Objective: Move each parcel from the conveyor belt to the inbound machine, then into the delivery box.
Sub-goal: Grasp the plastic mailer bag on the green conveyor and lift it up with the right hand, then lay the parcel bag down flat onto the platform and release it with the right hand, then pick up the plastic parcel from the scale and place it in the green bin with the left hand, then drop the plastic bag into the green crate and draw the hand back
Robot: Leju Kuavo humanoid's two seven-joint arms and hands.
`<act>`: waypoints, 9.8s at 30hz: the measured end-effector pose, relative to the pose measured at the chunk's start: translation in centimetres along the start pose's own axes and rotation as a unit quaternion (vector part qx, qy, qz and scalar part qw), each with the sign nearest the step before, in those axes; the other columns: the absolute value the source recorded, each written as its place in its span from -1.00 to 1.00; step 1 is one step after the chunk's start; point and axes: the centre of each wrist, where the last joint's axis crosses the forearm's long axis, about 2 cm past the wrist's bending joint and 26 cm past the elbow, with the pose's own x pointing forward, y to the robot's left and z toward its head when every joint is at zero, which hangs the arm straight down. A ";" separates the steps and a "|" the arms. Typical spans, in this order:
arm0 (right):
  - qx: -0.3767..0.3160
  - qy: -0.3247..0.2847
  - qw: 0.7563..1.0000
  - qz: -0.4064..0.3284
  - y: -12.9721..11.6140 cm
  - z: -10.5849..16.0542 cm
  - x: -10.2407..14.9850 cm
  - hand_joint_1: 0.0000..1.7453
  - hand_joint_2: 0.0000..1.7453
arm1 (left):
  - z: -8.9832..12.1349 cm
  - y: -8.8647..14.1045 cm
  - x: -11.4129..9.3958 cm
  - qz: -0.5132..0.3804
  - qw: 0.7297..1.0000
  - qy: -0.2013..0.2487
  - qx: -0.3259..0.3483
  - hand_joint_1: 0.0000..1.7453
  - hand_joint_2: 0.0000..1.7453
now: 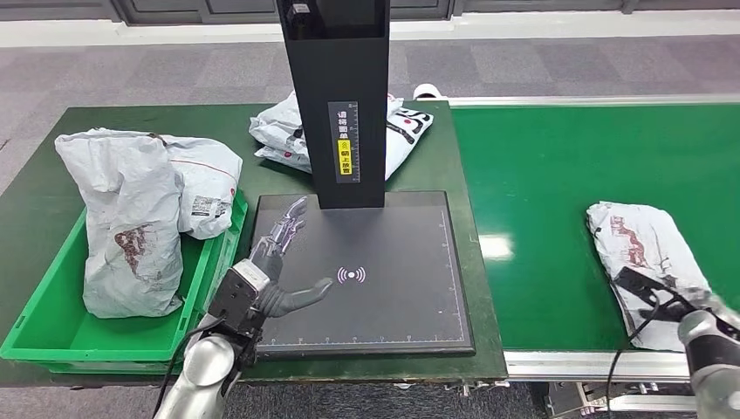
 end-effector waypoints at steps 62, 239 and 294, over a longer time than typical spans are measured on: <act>-0.163 -0.563 0.758 -0.286 3.7 16.1 26.8 1.00 1.00 | 3.1 -0.2 0.2 -0.029 0.995 0.017 0.092 -1.00 1.00; -0.200 -0.464 0.721 -0.474 14.0 19.8 12.0 -1.00 1.00 | 7.2 22.4 -3.8 -0.343 0.761 0.265 0.482 -1.00 -1.00; -0.226 -0.447 0.720 -0.480 14.3 20.5 11.4 -1.00 1.00 | 7.2 10.4 3.7 -0.161 0.943 -0.015 0.291 -1.00 1.00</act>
